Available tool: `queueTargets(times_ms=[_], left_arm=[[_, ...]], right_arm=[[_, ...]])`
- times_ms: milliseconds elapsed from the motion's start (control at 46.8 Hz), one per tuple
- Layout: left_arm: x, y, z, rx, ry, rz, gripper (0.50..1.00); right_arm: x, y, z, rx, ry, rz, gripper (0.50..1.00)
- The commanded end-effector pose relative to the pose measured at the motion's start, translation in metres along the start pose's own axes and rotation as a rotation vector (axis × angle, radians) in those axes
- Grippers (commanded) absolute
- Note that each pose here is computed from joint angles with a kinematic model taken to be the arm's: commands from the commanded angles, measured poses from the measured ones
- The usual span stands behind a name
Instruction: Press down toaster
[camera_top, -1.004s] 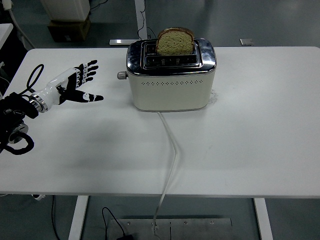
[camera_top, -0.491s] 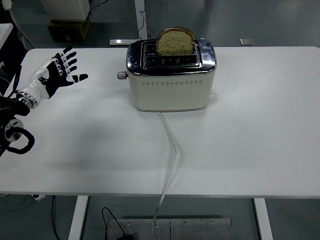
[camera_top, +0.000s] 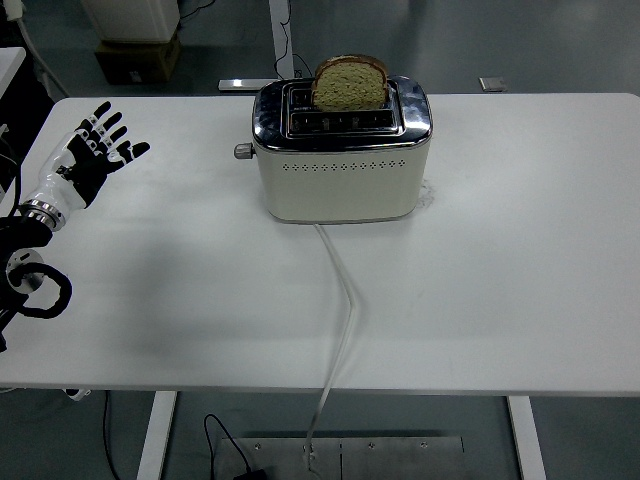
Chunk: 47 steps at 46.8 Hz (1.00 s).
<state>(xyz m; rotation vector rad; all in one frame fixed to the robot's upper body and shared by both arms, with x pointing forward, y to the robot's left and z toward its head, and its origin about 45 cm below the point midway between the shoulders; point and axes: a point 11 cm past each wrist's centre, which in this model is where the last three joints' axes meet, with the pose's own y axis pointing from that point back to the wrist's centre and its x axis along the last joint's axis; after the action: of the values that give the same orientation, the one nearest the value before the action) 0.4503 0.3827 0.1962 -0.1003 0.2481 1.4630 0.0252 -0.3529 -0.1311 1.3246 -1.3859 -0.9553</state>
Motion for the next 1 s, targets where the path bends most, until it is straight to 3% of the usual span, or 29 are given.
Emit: queueTargets(times_ms=[0, 534, 983], left_arm=[[-0.001, 0.0, 0.0, 0.0, 0.002, 0.001, 1.0], [-0.012, -0.013, -0.004, -0.062, 0.192, 0.089, 1.0], [-0.014, -0.017, -0.002, -0.084, 0.228, 0.102, 1.0]], right_arm=[[0.0, 0.0, 0.0, 0.0, 0.0, 0.001, 0.998], [0.0, 0.0, 0.0, 0.0, 0.0, -0.001, 0.998], [0.0, 0.0, 0.0, 0.0, 0.0, 0.001, 0.998]])
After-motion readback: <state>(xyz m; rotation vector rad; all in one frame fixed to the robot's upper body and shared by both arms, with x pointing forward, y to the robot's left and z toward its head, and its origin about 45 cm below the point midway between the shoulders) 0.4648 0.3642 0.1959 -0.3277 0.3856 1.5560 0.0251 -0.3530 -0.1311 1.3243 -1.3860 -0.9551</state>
